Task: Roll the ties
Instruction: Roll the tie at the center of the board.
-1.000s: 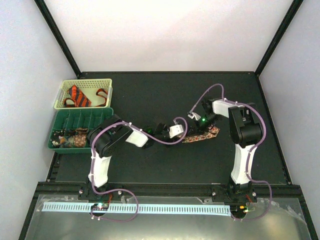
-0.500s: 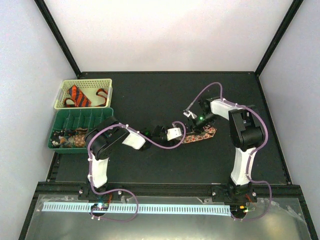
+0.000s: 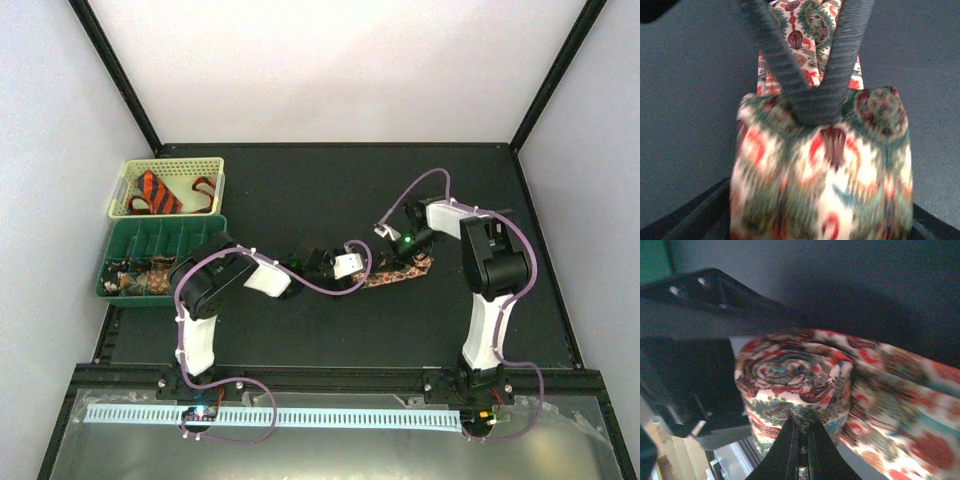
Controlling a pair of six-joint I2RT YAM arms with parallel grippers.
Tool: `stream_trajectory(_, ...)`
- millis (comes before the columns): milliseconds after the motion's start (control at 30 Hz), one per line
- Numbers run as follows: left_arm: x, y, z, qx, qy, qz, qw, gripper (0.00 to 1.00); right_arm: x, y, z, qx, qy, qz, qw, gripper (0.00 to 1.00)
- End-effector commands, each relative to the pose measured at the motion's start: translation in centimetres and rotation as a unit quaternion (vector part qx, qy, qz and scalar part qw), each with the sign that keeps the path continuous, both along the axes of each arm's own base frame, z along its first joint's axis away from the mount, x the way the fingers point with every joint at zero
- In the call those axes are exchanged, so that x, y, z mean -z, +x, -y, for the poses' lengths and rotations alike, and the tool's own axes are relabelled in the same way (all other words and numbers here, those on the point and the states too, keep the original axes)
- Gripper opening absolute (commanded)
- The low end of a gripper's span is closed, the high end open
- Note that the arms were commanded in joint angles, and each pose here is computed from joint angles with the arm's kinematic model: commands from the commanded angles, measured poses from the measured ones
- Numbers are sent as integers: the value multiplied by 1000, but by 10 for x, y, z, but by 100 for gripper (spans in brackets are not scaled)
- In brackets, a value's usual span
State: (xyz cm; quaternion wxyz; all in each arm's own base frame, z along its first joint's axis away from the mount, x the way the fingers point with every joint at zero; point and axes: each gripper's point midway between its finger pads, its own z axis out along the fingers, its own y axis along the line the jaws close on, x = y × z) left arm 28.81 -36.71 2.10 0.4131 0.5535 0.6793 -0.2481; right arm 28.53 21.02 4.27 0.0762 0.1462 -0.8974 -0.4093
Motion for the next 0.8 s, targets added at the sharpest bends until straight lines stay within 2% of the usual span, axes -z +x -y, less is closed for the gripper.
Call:
stream_trajectory(0,11,-9,-8,-6,26,-46,999,74,39,-9,41,-6,-109,7,994,1)
stream_trajectory(233,-14,-11,15,24,-45,-58,997,81,52,7,50,7,-134,17,991,1)
stream_trajectory(533,-11,14,46,16,-65,-48,997,81,62,11,46,1,-127,3,992,1)
stream_trajectory(667,-5,11,51,28,-58,-51,997,75,61,9,42,0,-121,0,993,1)
stream_trajectory(767,1,7,43,24,-38,-58,997,58,59,8,37,0,-112,0,994,1)
